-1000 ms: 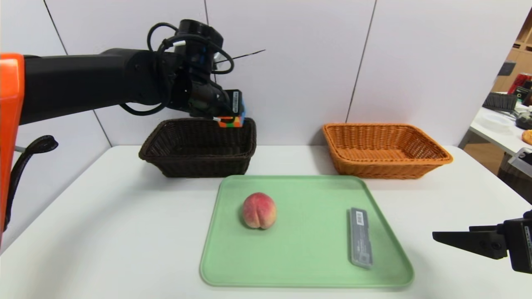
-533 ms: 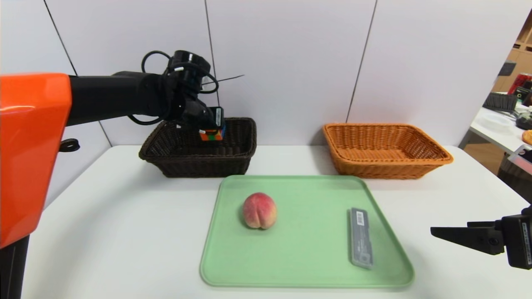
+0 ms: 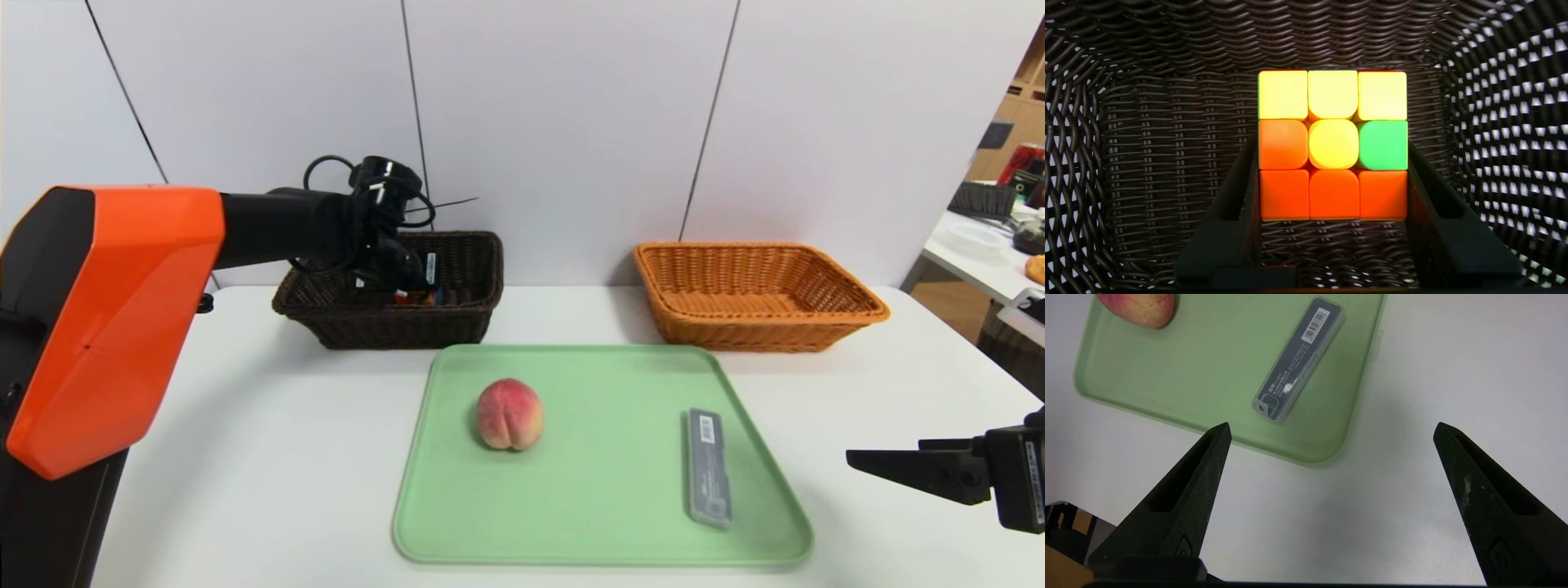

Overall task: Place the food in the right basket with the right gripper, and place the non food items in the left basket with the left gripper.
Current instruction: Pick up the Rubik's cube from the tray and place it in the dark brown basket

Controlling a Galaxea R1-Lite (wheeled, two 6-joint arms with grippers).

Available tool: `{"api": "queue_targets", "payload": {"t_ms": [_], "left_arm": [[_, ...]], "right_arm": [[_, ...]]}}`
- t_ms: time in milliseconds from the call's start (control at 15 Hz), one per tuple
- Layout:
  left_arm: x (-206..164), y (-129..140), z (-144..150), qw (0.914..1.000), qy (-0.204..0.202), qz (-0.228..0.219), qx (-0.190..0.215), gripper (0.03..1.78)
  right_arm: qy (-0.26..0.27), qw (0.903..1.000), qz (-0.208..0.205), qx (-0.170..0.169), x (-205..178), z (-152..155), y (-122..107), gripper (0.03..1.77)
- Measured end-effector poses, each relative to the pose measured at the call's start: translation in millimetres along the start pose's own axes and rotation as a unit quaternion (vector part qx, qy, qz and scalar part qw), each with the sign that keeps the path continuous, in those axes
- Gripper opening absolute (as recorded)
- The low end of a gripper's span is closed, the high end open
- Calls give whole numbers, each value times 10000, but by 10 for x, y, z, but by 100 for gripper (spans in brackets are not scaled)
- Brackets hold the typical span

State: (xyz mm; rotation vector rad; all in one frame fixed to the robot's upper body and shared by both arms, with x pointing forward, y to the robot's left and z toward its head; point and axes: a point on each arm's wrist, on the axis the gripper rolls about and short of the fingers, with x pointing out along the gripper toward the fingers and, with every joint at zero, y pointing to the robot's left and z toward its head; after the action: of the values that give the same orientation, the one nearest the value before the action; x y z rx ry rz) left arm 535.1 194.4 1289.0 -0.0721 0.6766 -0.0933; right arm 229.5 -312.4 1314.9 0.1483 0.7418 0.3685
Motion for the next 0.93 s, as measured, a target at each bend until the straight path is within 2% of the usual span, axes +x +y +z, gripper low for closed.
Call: {"api": "queue_targets", "payload": {"t_ms": [867,933], "left_arm": [[8,18,3,10000,3,5,12,95],[4,11,7,10000,-14,-5,16,100]], "right_arm": [[14,10000,-1,2,3,-16,-2,171],[11,10000,-6,3,1,-16,-2,171]]}}
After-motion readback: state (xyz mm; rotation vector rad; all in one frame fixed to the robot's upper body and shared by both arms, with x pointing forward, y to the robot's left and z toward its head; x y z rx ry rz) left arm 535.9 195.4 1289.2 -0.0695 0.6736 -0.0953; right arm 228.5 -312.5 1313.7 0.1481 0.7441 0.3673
